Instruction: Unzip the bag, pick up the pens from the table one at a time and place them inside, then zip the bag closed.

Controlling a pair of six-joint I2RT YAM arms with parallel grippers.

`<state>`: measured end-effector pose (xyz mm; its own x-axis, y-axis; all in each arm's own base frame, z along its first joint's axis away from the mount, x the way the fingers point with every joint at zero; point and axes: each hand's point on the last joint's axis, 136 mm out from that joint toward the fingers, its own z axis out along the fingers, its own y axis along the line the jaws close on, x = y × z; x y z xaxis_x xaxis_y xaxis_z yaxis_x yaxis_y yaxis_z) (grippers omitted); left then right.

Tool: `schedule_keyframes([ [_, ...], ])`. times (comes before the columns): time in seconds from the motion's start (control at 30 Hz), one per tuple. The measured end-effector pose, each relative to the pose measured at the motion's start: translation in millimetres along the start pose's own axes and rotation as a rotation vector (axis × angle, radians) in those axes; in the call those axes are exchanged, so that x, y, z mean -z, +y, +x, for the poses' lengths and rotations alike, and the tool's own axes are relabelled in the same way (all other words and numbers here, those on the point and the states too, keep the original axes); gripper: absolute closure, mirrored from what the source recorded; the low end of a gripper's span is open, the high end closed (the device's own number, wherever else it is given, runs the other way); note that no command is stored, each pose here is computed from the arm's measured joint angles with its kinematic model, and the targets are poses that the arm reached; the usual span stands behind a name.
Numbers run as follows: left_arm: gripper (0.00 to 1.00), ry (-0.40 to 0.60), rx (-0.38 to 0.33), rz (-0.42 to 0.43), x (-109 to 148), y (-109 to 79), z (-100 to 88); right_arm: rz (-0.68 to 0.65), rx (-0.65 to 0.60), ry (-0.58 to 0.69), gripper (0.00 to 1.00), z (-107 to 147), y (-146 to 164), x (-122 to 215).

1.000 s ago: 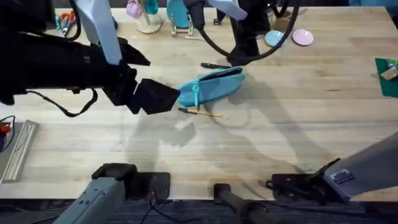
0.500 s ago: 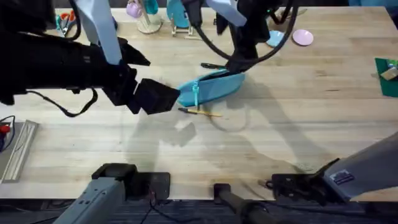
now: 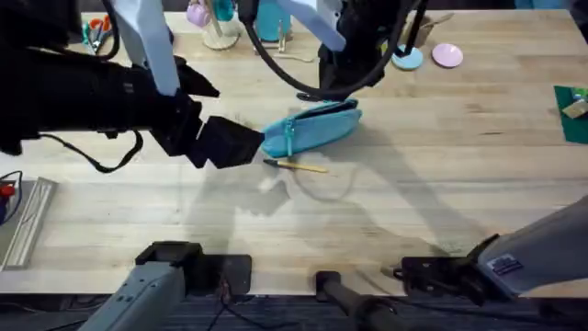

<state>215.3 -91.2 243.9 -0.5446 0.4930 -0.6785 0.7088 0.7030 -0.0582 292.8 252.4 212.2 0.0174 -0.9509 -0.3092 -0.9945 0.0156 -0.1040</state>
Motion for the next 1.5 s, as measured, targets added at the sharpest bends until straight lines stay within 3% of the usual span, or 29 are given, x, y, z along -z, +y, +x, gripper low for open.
schedule_keyframes([
  [0.43, 0.008, 0.0, 0.0, 0.0, 0, 0.0, 0.0, -0.005, -0.051, 0.023, 0.971, 20, -11, 2],
  [1.5, 0.008, 0.0, 0.0, 0.0, 0, 0.0, 0.0, -0.235, -0.067, 0.146, 0.971, 40, -13, -103],
])
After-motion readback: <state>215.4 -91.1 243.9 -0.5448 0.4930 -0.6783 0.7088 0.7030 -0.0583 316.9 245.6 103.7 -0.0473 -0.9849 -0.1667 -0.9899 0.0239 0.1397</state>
